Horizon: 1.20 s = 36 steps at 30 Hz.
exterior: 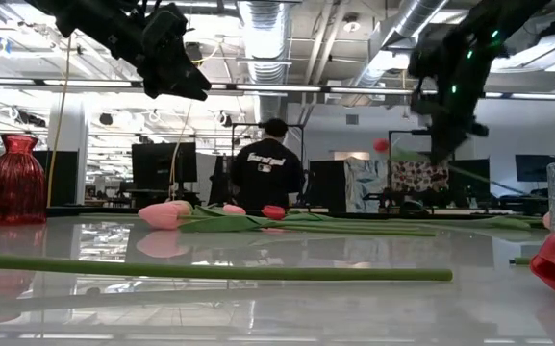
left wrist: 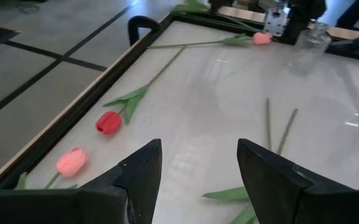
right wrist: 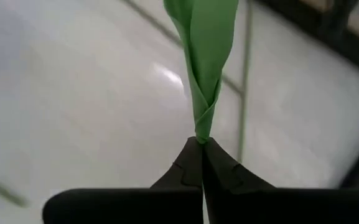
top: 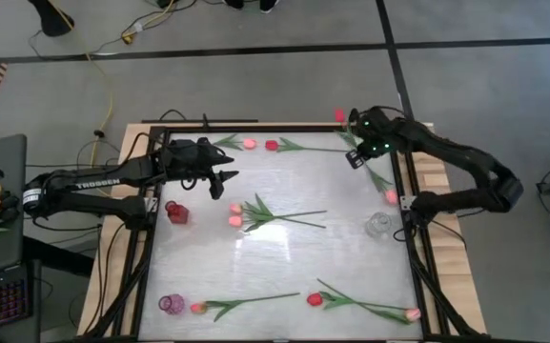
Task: Sort flowers into vase by color
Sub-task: Put the top right red flower into the transparent flower vase
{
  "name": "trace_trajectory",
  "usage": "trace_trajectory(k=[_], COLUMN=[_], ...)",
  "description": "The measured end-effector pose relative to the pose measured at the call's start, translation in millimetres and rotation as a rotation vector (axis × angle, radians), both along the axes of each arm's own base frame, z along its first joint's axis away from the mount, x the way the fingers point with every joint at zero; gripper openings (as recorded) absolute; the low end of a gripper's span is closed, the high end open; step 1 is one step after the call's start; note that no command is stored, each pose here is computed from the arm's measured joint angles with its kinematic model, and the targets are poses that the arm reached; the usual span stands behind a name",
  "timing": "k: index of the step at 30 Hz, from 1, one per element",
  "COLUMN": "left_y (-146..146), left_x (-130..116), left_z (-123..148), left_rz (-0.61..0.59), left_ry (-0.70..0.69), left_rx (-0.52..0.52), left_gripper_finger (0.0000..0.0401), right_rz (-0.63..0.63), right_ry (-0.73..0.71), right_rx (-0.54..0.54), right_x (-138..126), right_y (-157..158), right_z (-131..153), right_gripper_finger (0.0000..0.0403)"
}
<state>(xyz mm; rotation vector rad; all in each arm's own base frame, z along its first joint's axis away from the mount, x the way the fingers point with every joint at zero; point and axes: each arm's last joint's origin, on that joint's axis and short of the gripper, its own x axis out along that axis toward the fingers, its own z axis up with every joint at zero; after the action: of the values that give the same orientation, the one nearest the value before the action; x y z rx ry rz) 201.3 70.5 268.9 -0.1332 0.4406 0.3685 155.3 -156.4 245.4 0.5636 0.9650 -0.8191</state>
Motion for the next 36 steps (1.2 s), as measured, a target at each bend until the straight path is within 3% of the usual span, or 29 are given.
trace_trajectory(k=[6,15,25,36], left_y=[0,0,0,0], left_x=[0,0,0,0], left_z=[0,0,0,1], left_rz=[-0.004,-0.011,-0.017,-0.006], left_ry=[0.0,0.005,0.009,-0.006], left_rx=[-0.003,0.008,0.02,0.007], left_gripper_finger=[0.0197,0.0197,0.0197,0.0197], right_rz=[0.107,0.196,0.203,0.225], right_ry=[-0.265,-0.496,-0.548,-0.594], right_rx=[-0.131,-0.193,-0.286,-0.333], right_x=[0,-16,-44,-72], right_y=[29,94,160,180], right_z=[40,77,80,69], right_gripper_finger=[0.0027,0.0022,0.0022,0.0022])
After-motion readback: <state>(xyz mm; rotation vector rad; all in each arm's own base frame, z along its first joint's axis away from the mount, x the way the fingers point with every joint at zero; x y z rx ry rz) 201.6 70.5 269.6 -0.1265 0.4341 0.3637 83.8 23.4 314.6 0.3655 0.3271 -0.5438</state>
